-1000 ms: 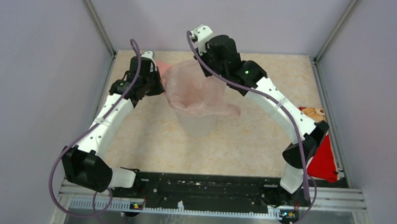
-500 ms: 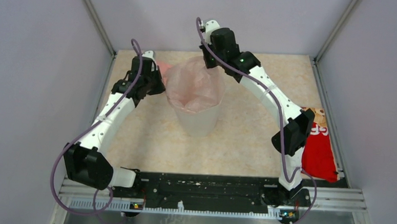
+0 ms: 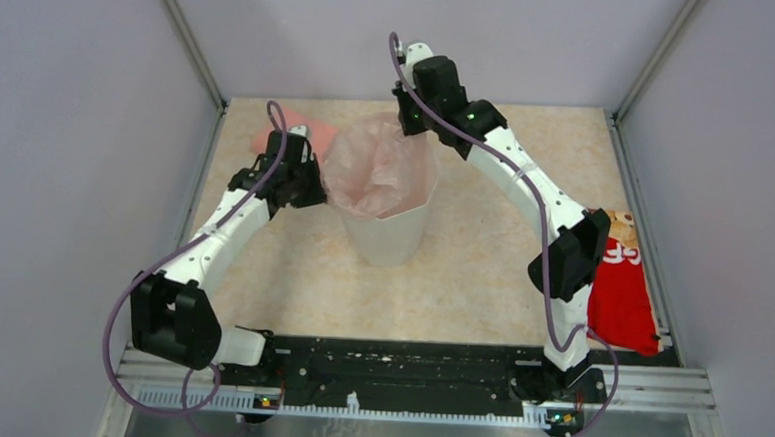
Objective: Put the trash bags into the trash bin
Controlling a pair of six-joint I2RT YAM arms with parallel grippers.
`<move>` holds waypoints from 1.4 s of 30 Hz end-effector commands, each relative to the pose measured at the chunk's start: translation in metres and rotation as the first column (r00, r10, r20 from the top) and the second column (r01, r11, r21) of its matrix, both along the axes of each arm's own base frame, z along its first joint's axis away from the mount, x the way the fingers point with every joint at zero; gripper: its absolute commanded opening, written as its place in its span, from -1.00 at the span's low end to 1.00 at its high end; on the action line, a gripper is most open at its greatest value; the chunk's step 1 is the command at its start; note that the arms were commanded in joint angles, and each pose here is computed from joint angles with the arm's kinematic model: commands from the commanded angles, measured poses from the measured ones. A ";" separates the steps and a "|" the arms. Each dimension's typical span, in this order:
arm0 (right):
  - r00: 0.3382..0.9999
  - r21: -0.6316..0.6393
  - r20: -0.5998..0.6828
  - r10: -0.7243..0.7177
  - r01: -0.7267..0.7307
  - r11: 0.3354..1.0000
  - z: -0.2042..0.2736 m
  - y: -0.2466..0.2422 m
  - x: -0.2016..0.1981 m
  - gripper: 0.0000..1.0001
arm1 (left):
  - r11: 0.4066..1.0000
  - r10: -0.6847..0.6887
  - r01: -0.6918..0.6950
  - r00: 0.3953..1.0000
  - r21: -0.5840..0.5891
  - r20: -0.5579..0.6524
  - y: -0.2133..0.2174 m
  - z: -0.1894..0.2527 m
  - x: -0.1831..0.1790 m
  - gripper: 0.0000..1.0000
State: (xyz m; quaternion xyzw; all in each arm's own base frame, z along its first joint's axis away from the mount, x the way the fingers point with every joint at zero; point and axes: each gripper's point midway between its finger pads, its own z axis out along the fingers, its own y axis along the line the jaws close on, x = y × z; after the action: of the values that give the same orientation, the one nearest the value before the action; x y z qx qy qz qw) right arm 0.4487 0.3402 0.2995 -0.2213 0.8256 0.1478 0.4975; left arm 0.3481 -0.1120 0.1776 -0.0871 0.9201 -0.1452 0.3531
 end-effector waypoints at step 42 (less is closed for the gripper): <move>0.869 -0.406 0.207 0.450 -0.342 0.847 0.102 0.022 -0.225 0.65 | 0.996 -0.049 0.056 0.995 -0.070 0.091 -0.013 0.032 -0.005 -1.00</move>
State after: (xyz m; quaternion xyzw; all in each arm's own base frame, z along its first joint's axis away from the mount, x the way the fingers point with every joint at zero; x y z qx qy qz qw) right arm 0.2240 0.3752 0.4049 -0.4746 0.6991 0.1117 0.5230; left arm 0.3339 -0.1195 0.1807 -0.0832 0.9174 -0.1736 0.3483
